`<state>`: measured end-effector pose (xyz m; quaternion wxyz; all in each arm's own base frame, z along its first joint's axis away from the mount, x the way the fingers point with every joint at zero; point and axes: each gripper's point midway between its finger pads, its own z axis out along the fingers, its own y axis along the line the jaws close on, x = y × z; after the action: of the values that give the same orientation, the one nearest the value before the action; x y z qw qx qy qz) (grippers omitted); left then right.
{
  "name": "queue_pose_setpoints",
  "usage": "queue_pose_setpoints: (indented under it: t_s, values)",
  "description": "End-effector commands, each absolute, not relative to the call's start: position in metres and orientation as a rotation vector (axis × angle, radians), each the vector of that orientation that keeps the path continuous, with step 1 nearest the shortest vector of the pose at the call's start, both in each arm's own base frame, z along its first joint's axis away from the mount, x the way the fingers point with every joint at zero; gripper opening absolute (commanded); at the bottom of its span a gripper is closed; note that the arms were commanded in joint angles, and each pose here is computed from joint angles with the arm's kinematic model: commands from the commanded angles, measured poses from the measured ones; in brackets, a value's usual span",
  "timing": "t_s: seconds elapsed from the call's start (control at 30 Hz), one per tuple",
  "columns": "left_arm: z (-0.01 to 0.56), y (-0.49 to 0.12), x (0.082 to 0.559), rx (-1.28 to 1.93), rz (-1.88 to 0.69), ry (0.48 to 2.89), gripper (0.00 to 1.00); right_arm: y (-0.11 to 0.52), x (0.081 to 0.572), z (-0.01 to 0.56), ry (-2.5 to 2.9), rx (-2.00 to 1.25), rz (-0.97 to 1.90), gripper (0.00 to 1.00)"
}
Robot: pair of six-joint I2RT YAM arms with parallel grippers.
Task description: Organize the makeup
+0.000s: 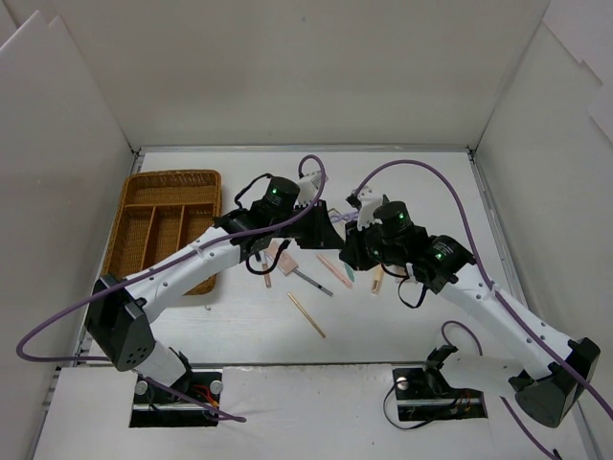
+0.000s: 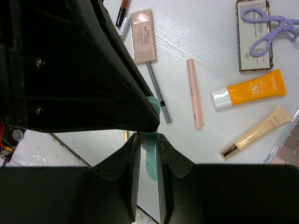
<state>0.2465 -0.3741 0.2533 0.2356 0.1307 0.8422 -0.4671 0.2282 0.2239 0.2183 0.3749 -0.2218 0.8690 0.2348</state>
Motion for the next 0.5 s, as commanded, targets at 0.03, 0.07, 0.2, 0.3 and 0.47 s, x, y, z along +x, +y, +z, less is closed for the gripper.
queue_pose_setpoints:
  t_s: [0.03,0.07,0.2,0.3,0.47]
  values:
    - [0.286,-0.378,0.250,0.389,-1.303,2.180,0.00,0.235,0.235,0.245,2.117,-0.552,0.651,0.29]
    - [0.281,-0.371,0.252,0.376,-1.273,2.203,0.00,0.234,0.236,0.246,2.113,-0.550,0.647,0.41]
    - [0.273,-0.336,0.262,0.351,-1.139,2.247,0.00,0.225,0.239,0.245,2.109,-0.515,0.593,0.71]
    - [0.264,-0.286,0.278,0.320,-0.925,2.291,0.00,0.217,0.241,0.246,2.094,-0.493,0.551,0.76]
    - [0.239,-0.177,0.298,0.246,-0.480,2.432,0.00,0.199,0.244,0.240,2.099,-0.452,0.473,0.79]
